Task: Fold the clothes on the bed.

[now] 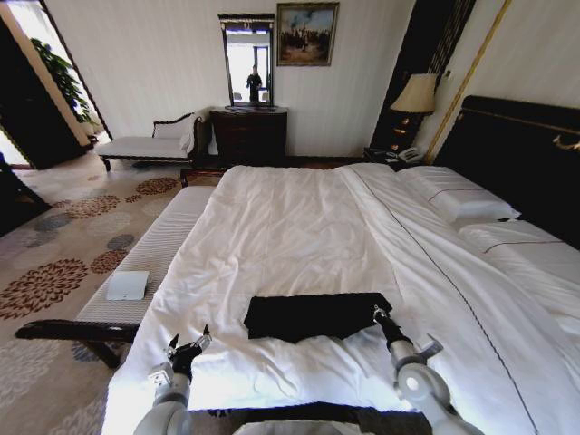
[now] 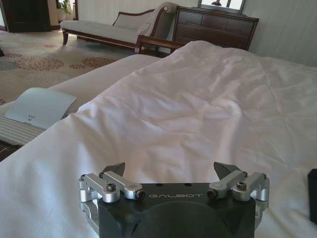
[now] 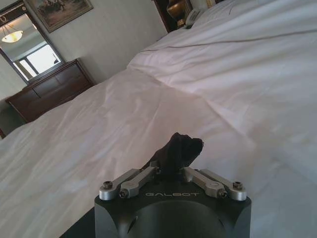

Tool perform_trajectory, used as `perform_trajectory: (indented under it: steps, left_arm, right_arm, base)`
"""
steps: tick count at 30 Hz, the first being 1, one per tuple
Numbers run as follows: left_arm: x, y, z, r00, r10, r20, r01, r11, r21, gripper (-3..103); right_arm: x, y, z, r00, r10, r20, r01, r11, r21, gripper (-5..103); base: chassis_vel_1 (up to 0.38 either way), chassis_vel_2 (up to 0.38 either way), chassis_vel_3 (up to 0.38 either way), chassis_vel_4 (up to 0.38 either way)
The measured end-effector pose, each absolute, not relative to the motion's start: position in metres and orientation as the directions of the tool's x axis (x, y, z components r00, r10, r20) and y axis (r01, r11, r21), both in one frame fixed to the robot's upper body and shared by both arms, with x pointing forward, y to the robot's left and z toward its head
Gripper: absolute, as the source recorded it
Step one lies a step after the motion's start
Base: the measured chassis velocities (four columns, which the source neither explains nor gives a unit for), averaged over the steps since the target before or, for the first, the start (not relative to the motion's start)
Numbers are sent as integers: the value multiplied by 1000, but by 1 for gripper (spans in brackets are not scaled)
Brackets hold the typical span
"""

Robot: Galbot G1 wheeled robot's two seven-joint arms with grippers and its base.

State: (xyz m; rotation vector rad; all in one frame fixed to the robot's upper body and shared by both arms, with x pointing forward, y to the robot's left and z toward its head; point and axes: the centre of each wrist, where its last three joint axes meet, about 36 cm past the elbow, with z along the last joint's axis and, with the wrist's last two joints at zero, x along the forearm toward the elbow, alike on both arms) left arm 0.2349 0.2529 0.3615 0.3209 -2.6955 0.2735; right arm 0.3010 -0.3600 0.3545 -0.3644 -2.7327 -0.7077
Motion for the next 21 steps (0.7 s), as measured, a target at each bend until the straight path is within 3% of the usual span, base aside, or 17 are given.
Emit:
perform_trajectory:
  steps: [7,15,21]
  left_arm:
    - [232,245,360,-891,-172,420,-256,955,-152,100]
    - [232,246,365,-895,-181,408,-263,953,-153,100]
    - [236,251,367,-899,-188,396,-264,953,-147,100]
  right_arm:
    - [308,-394,352,-921,227,317,332,883,332,5]
    - [310,-377,353,-958,154,242,230,917,326,5]
    - [311,-359,347,-990,-136,43,-114,938,326,5]
  base:
    - [0,0,0,0]
    - [0,0,0,0]
    - [0,0,0,0]
